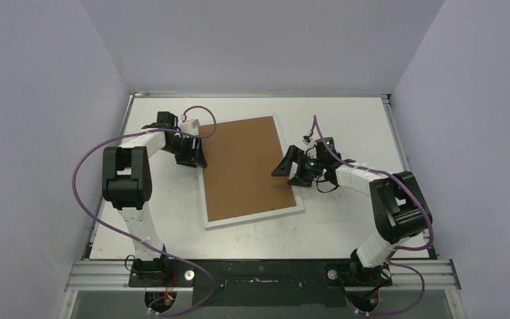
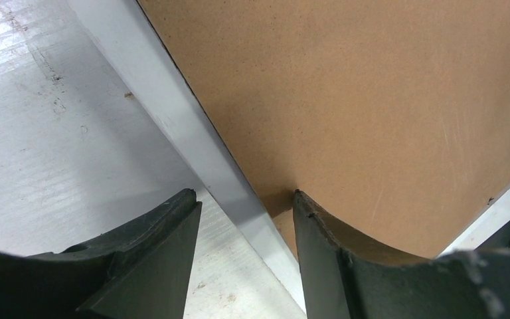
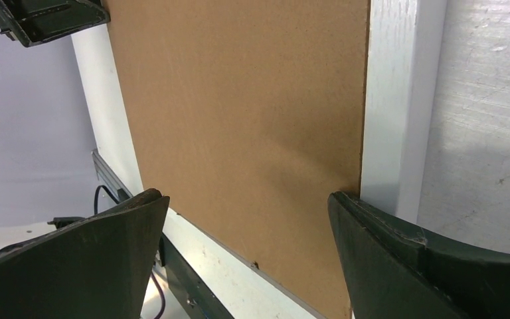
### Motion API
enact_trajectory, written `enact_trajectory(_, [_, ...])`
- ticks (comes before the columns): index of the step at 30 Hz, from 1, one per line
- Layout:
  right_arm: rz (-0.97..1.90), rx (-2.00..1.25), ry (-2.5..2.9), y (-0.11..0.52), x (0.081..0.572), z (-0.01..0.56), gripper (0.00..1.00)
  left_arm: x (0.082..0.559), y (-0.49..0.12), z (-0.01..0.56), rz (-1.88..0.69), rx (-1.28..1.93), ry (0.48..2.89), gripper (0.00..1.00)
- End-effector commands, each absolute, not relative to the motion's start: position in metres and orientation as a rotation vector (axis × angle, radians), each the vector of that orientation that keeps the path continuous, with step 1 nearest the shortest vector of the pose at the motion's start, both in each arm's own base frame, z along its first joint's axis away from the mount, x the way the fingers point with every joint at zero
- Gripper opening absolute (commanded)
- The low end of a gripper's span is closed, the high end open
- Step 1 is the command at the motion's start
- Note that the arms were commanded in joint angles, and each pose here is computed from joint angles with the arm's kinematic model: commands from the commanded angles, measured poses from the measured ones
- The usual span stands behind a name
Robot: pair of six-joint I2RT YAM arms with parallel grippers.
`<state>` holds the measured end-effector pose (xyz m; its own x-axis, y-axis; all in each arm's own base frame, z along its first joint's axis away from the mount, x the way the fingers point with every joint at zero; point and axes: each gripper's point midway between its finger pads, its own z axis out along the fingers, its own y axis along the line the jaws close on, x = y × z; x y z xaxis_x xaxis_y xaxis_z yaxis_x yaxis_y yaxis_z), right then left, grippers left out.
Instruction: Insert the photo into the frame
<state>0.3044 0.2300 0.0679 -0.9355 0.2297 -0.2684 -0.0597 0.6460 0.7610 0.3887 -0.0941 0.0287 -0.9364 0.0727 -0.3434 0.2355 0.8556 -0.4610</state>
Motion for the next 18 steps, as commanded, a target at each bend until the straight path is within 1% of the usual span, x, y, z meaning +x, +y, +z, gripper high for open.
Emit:
enact_trajectory(1, [1.043,0.118,2.571,0.221,0.311,0.055,0.98,0.381,-0.095,0.018,-0.676,0.293,2.747,0.51])
enact_trajectory(5, [1.171,0.120,2.404,0.220,0.341,0.113,0.97,0.381,-0.097,0.031,-0.702,0.303,2.737,0.51])
enact_trajectory(8, [1.236,0.147,2.256,0.206,0.366,0.153,0.96,0.382,-0.101,0.049,-0.755,0.305,2.715,0.52])
enact_trajectory(9, [1.237,0.163,2.231,0.199,0.371,0.159,0.96,0.382,-0.101,0.056,-0.769,0.308,2.707,0.52])
enact_trajectory(12, [1.186,0.189,2.226,0.187,0.381,0.153,0.95,0.382,-0.102,0.078,-0.793,0.337,2.676,0.54])
enact_trajectory(15, [1.056,0.206,2.293,0.175,0.385,0.124,0.95,0.375,-0.099,0.097,-0.797,0.372,2.666,0.55])
enact_trajectory(18, [1.008,0.235,2.322,0.168,0.381,0.102,0.95,0.365,-0.091,0.107,-0.762,0.431,2.663,0.56])
